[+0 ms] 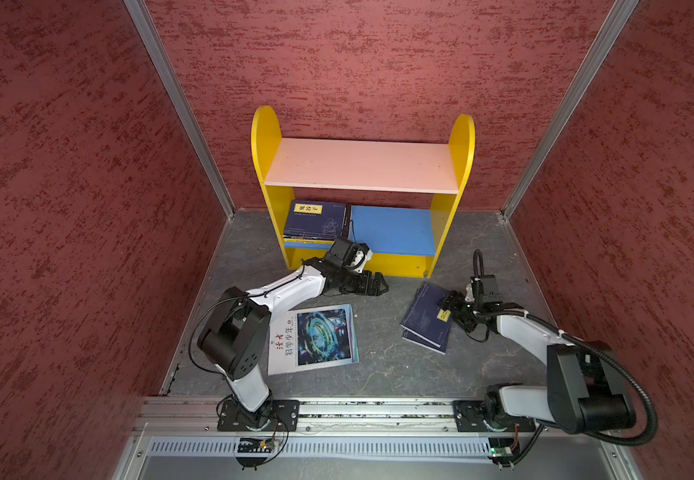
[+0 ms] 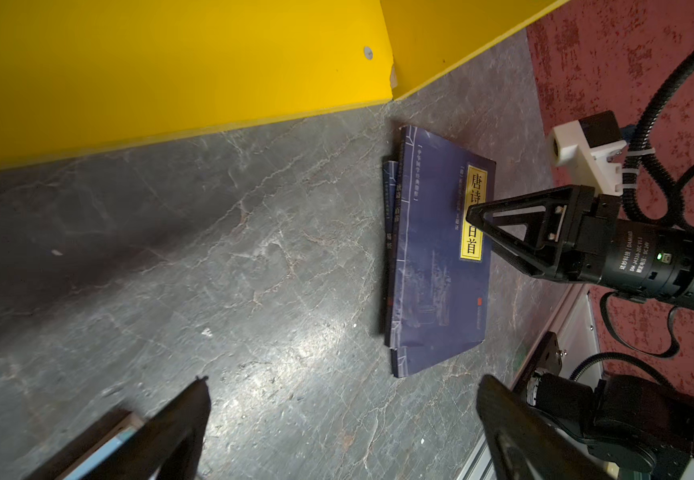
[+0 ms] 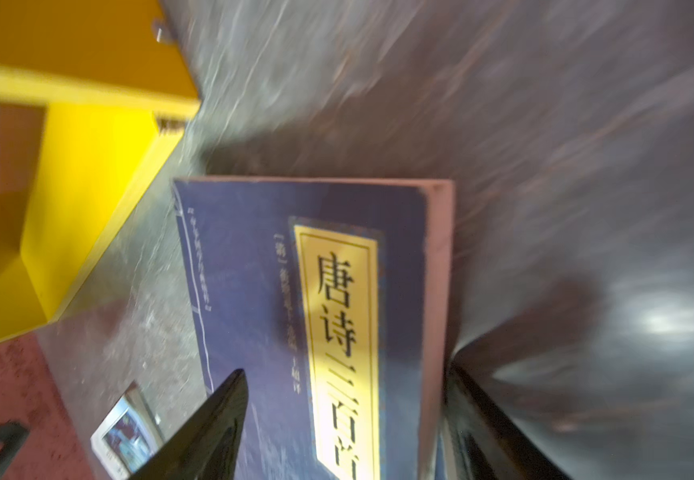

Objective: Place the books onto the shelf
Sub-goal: 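Reach both grippers to the blue yellow-labelled books on the table, then grasp the top blue book with the left gripper while the right pushes it upright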

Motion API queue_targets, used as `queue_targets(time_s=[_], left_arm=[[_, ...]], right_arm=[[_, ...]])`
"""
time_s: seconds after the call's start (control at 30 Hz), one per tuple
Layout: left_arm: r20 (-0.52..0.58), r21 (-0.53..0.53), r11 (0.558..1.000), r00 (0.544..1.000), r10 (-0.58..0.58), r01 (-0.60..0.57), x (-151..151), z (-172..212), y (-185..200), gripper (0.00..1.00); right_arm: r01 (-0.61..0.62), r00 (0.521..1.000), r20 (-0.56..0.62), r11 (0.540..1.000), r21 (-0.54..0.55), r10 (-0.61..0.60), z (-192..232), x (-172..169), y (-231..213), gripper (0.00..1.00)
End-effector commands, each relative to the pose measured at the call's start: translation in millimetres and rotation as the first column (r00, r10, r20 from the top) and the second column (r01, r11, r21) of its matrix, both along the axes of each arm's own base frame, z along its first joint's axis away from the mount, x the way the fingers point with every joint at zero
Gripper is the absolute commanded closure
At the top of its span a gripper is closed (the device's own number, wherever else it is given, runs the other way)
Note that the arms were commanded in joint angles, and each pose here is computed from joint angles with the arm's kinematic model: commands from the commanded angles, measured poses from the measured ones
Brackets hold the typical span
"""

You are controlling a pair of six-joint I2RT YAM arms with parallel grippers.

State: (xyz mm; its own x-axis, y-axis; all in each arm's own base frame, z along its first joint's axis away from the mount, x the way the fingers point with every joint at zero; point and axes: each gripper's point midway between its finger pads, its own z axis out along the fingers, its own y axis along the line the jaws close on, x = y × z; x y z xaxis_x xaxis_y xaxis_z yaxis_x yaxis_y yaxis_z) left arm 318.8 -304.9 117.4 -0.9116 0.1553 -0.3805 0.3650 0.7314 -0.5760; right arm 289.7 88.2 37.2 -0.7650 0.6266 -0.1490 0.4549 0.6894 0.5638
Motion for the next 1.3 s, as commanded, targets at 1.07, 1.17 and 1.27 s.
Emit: queue_targets(time_s=[1.07,1.17,1.27], left_arm=[[-0.122,-0.118,0.993,0.992,-0.046,0.031,7,-23,-38,0.12],[-0.114,-0.161,0.987,0.992,-0.046,0.027,8,-10,-40,0.12],[-0.095,-0.207,0.978,0.995,-0.029,0.009,10,7,-41,0.13]], right_arm=[[-0.373,0.927,0.001,0.921,0.115,0.375,-15,47,147,0.40],[-0.386,0.921,0.007,0.912,0.137,0.389,-14,48,153,0.43],[-0.393,0.918,0.002,0.907,0.148,0.397,-16,47,156,0.45]])
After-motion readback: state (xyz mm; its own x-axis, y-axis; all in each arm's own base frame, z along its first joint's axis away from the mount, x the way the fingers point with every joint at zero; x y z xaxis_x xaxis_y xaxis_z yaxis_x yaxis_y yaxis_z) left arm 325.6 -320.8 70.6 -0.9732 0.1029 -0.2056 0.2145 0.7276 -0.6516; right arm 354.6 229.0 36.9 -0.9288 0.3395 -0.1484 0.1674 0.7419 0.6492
